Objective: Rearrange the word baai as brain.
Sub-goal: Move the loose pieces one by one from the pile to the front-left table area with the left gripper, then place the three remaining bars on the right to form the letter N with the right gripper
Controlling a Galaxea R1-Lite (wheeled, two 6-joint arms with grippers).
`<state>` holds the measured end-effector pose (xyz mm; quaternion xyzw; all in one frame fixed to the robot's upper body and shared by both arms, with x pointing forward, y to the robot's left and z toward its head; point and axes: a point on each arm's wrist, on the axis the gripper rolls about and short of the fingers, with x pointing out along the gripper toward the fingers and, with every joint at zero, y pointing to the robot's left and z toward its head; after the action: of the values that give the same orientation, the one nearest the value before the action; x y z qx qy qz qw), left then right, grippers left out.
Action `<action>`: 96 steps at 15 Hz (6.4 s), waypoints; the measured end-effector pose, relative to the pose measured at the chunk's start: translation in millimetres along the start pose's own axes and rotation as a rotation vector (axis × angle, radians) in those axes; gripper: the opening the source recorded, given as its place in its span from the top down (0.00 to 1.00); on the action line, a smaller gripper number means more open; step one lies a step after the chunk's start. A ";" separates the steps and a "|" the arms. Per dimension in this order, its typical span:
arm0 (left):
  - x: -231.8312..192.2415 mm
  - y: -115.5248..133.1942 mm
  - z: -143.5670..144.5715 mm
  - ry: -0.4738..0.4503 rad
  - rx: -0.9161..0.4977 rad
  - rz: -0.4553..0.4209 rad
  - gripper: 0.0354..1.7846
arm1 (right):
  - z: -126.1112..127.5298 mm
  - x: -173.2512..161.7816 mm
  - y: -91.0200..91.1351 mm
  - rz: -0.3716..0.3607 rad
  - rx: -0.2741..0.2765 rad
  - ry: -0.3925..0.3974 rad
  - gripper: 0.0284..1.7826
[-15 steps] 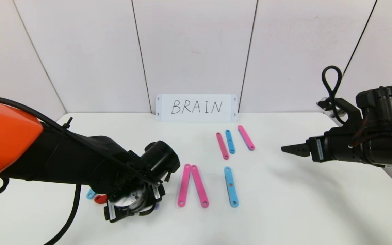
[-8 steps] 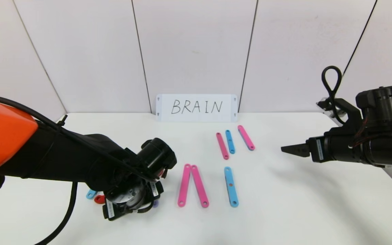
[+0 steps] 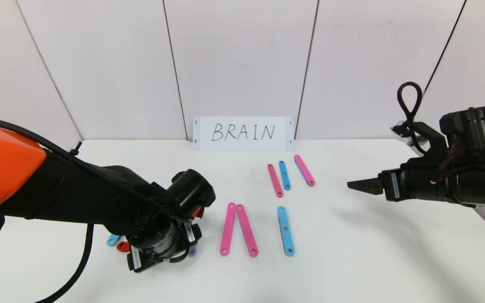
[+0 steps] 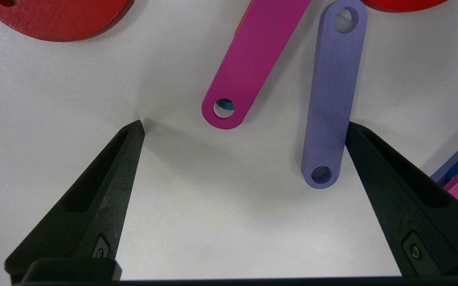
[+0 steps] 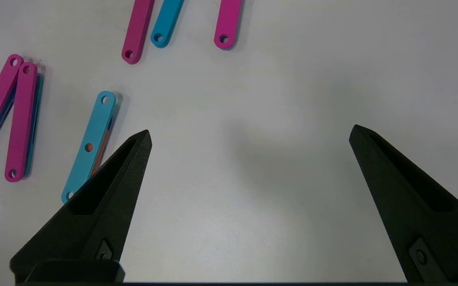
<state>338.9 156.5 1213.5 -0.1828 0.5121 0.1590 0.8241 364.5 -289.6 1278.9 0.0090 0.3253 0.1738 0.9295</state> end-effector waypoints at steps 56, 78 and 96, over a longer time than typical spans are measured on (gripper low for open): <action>-84.1 31.4 78.0 -0.336 0.815 -0.610 0.03 | -1.3 2.0 8.1 0.037 -0.009 -0.010 0.02; -128.4 58.5 108.5 -0.359 0.785 -0.536 0.03 | 42.3 147.9 105.0 0.073 -0.115 0.007 0.02; -119.0 52.0 105.8 -0.324 0.800 -0.536 0.03 | 23.2 214.8 125.5 0.032 -0.132 0.034 0.02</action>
<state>348.1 242.6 1356.9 0.0495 0.3334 -0.2402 0.9103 495.2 -98.9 1184.3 -0.0502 0.3287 0.2097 0.9195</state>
